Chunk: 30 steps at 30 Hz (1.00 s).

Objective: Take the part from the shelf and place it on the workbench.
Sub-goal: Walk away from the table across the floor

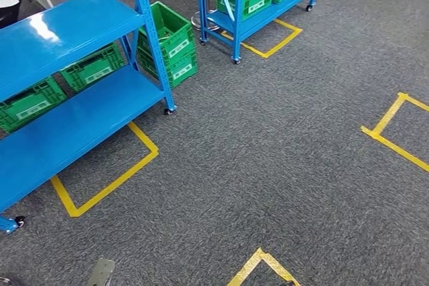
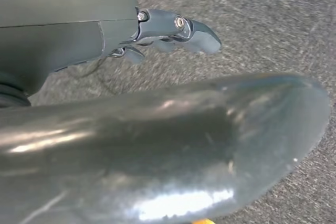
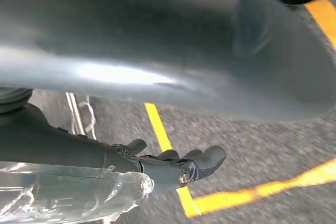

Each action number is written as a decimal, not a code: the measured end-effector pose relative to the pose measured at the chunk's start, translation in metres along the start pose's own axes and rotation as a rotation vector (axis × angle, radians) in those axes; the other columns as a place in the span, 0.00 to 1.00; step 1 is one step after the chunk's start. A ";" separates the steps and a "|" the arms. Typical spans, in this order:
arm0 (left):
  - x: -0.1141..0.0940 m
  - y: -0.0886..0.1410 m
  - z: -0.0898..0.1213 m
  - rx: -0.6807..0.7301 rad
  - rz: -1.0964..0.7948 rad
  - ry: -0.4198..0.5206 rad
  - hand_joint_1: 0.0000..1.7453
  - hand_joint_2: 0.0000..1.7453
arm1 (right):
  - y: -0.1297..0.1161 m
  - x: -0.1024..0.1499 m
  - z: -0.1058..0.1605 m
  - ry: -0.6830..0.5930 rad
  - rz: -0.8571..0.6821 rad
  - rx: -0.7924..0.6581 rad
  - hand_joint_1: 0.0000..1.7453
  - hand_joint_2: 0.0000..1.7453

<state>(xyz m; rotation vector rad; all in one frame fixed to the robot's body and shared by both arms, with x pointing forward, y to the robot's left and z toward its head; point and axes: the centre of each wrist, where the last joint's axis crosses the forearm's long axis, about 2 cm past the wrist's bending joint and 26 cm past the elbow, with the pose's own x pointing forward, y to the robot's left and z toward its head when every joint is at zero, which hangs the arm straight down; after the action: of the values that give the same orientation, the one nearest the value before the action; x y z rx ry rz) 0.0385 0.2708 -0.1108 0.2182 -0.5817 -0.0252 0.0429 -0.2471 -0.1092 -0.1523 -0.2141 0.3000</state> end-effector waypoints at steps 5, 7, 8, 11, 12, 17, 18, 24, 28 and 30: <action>0.002 0.000 -0.001 0.001 -0.001 -0.010 0.00 0.00 | 0.001 -0.003 0.000 0.004 0.009 0.003 0.00 0.00; 0.000 0.001 0.000 0.003 -0.003 -0.007 0.00 0.00 | 0.001 -0.003 0.000 0.002 0.011 0.003 0.00 0.00; 0.000 0.001 0.000 0.004 -0.003 -0.007 0.00 0.00 | 0.001 -0.003 0.000 0.001 0.011 0.003 0.00 0.00; 0.002 0.001 -0.001 0.004 -0.002 -0.013 0.00 0.00 | 0.001 -0.003 0.000 0.000 0.011 0.003 0.00 0.00; 0.003 0.001 -0.002 0.004 -0.002 -0.014 0.00 0.00 | 0.001 -0.002 0.000 -0.001 0.012 0.003 0.00 0.00; 0.002 0.000 -0.001 0.005 -0.004 -0.014 0.00 0.00 | 0.000 0.001 0.000 -0.009 0.013 0.002 0.00 0.00; 0.003 0.001 -0.002 0.007 -0.004 -0.017 0.00 0.00 | 0.000 0.000 0.000 -0.007 0.013 0.003 0.00 0.00; -0.001 0.000 0.001 0.007 -0.006 -0.009 0.00 0.00 | 0.002 -0.005 0.001 0.002 0.015 0.007 0.00 0.00; -0.002 0.001 0.001 0.009 -0.008 -0.008 0.00 0.00 | 0.002 -0.006 0.001 0.006 0.016 0.010 0.00 0.00; -0.001 0.001 0.000 0.009 -0.008 -0.010 0.00 0.00 | 0.002 -0.006 0.001 0.005 0.016 0.009 0.00 0.00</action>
<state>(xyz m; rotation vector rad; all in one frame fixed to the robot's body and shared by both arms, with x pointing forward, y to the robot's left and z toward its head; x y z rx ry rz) 0.0371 0.2722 -0.1110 0.2292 -0.5906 -0.0312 0.0368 -0.2467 -0.1099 -0.1458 -0.2068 0.3168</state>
